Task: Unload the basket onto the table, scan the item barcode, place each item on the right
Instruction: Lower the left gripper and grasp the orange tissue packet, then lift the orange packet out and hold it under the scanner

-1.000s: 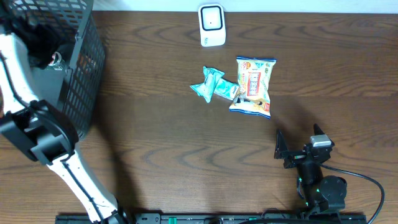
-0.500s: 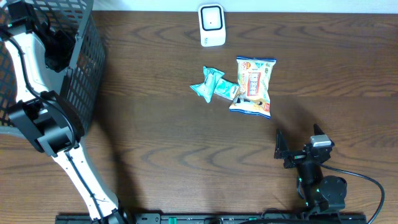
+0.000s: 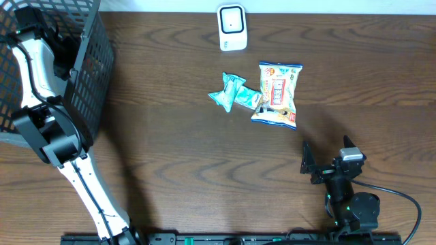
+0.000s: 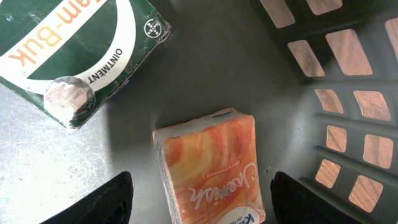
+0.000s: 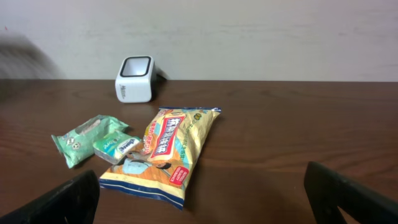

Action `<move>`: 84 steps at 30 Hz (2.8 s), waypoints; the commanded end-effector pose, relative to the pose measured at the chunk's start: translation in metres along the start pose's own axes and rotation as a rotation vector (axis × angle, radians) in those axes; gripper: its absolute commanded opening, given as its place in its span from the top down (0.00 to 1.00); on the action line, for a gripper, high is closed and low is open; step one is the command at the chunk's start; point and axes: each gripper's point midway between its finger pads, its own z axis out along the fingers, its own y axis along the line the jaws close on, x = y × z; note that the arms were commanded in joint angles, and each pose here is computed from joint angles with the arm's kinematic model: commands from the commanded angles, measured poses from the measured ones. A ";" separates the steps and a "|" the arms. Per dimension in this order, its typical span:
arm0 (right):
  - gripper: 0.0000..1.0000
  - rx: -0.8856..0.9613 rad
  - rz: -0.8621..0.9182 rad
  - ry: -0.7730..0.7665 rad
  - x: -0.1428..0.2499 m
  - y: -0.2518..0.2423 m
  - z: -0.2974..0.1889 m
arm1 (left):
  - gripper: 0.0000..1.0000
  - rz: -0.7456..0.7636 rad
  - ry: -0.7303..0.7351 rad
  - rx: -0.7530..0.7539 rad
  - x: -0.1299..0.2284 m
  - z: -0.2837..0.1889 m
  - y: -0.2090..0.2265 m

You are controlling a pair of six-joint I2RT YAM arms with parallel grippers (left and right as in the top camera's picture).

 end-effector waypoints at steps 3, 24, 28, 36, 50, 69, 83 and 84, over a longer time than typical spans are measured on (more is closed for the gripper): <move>0.01 0.010 -0.011 -0.001 0.000 -0.002 0.000 | 0.34 0.014 0.033 -0.020 0.009 0.014 0.003; 0.01 0.010 -0.011 -0.001 0.000 -0.002 0.000 | 0.42 0.058 -0.027 -0.023 0.012 -0.087 -0.005; 0.01 0.010 -0.011 -0.001 0.000 -0.002 0.000 | 0.41 0.054 0.002 -0.041 0.020 -0.052 0.006; 0.01 0.010 -0.011 0.002 0.001 -0.002 0.000 | 0.34 0.075 -0.082 0.012 0.016 0.004 0.012; 0.01 0.010 -0.011 0.002 0.001 -0.002 0.000 | 0.33 0.117 -0.099 0.036 0.024 0.032 -0.009; 0.01 0.010 -0.011 0.002 0.001 -0.002 0.000 | 0.92 0.033 -0.192 0.039 -0.005 -0.046 0.021; 0.01 0.010 -0.011 0.002 0.001 -0.002 0.000 | 0.93 -0.004 -0.538 0.291 0.018 -0.307 -0.039; 0.01 0.010 -0.011 0.002 0.001 -0.002 0.000 | 0.92 0.022 -0.545 0.332 0.025 -0.319 -0.050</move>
